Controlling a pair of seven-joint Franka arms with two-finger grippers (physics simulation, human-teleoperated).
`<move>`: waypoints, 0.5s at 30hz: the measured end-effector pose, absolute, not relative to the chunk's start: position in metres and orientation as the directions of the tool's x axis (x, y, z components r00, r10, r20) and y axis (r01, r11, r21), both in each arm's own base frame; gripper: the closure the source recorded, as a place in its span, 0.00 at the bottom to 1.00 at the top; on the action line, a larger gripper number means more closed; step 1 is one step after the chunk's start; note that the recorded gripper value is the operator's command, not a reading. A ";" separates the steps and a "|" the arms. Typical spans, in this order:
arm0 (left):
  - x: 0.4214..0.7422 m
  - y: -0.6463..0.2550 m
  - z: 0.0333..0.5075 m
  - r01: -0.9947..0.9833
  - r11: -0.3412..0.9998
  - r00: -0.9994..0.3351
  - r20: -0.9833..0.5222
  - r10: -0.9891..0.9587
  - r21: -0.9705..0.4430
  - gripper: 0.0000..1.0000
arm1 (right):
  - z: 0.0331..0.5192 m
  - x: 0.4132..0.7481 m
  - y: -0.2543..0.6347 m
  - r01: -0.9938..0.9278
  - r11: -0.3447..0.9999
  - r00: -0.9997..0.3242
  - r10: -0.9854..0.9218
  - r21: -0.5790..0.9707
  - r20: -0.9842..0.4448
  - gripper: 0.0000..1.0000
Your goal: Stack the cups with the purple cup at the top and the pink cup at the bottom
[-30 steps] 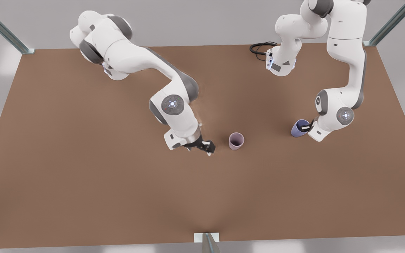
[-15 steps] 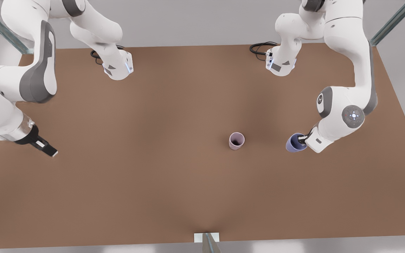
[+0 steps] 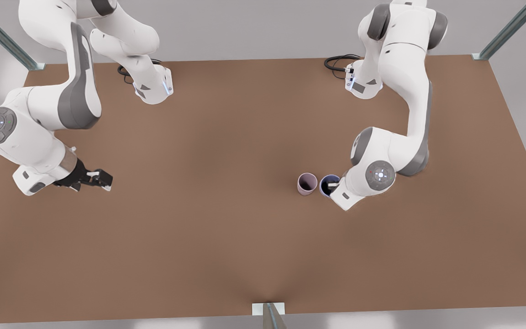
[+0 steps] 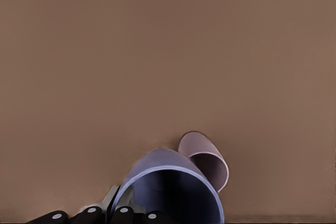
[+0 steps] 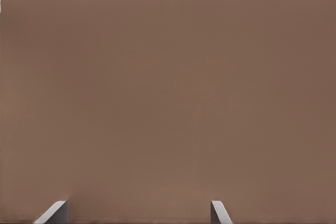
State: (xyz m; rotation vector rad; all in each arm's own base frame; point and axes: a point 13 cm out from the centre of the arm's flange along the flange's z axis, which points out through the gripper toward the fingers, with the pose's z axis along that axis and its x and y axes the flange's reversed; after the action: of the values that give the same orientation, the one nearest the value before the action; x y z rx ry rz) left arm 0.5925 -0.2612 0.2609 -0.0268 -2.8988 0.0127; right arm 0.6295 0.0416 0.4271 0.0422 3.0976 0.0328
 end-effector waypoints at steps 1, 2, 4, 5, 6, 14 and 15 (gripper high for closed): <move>0.584 -0.269 0.257 0.016 1.000 -0.969 0.245 0.019 -0.013 0.79 | 0.426 0.628 0.044 0.026 0.999 -0.999 0.027 0.029 -0.034 0.00; 0.578 -0.278 0.257 0.016 1.000 -0.970 0.242 0.021 -0.020 0.79 | 0.425 0.626 0.045 0.026 0.999 -0.999 0.027 0.037 -0.026 0.00; 0.572 -0.302 0.257 0.020 0.999 -0.974 0.225 0.028 -0.038 0.79 | 0.425 0.624 0.048 0.020 0.999 -1.000 0.021 0.045 -0.018 0.00; 0.571 -0.311 0.255 0.016 0.999 -0.976 0.216 0.025 -0.044 0.79 | 0.426 0.623 0.051 0.000 0.999 -1.000 0.001 0.041 -0.020 0.00; 0.571 -0.315 0.250 0.006 0.999 -0.977 0.213 0.015 -0.044 0.79 | 0.427 0.623 0.055 -0.032 0.999 -0.999 -0.032 0.032 -0.024 0.00; 0.558 -0.318 0.211 -0.078 0.997 -0.972 0.226 -0.071 -0.023 0.79 | 0.429 0.630 0.060 -0.190 0.982 -0.980 -0.189 -0.004 -0.052 0.00; 0.557 -0.317 0.209 -0.087 0.996 -0.971 0.226 -0.080 -0.021 0.79 | 0.429 0.630 0.060 -0.195 0.981 -0.979 -0.195 -0.004 -0.053 0.00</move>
State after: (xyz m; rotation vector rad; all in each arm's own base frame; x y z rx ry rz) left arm 0.5575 -0.3173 0.2092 0.1232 -2.9113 0.0456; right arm 0.6302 0.0601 0.4293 -0.3032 3.0734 0.0021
